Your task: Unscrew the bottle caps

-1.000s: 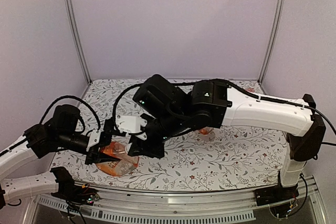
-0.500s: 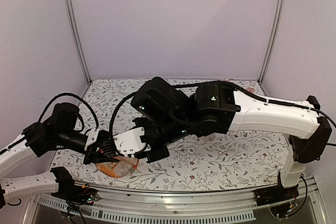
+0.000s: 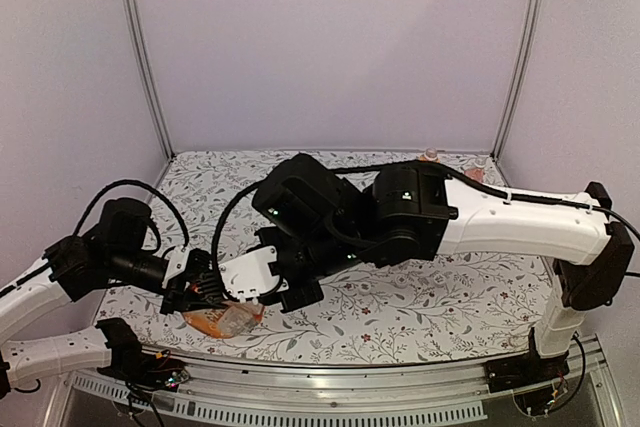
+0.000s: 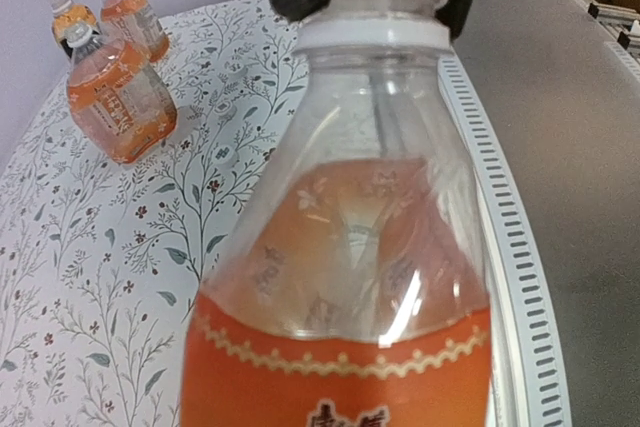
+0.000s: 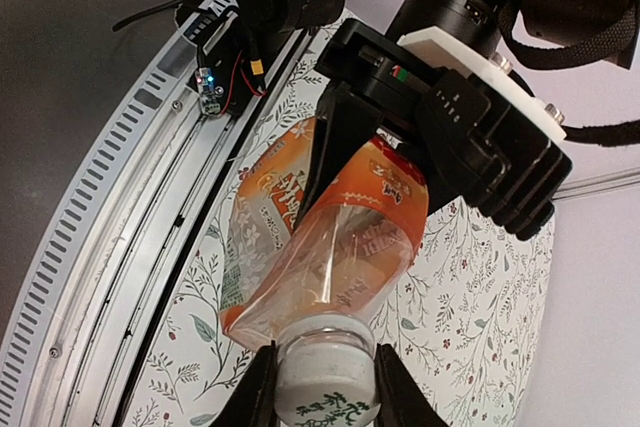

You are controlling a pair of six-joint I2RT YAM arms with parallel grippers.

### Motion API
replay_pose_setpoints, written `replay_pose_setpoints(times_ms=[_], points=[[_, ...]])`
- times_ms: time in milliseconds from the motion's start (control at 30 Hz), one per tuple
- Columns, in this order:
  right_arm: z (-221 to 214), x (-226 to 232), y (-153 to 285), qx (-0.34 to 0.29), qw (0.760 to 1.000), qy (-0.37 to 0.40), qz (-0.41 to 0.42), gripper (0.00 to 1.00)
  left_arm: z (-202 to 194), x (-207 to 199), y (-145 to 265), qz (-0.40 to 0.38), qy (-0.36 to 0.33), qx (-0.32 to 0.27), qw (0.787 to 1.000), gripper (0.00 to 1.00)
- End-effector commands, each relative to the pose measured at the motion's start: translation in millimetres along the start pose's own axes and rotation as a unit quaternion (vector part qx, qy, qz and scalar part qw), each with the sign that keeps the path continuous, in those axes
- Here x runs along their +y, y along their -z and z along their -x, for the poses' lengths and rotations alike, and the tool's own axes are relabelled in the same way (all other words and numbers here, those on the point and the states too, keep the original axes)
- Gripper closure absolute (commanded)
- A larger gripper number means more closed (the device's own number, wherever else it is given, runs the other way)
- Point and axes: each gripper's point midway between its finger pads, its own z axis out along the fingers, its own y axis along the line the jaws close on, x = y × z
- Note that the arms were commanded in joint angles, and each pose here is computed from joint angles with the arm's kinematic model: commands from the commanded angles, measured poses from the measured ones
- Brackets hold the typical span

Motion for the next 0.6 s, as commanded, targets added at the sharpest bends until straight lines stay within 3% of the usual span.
replay_pose_setpoints(times_ms=[0,200,467,567], points=[[-22.3,7.6,37.8,0.027,1.000,0.007,0.002,1.00,-19.6,-1.5,0.0,0.009,0.020,0.026,0.999,0.71],[-30.3,-3.2,64.4,0.023,0.999,-0.005,-0.029,1.00,-23.7,-2.6,-0.6,0.010,0.014,0.031,0.999,0.71],[-29.7,7.9,70.6,0.002,1.000,0.015,-0.005,1.00,-18.9,-2.8,0.9,0.005,0.012,0.027,1.000,0.72],[-36.4,-0.6,65.6,0.022,1.000,-0.005,-0.020,1.00,-17.6,4.8,1.6,0.023,0.026,0.026,0.999,0.72]])
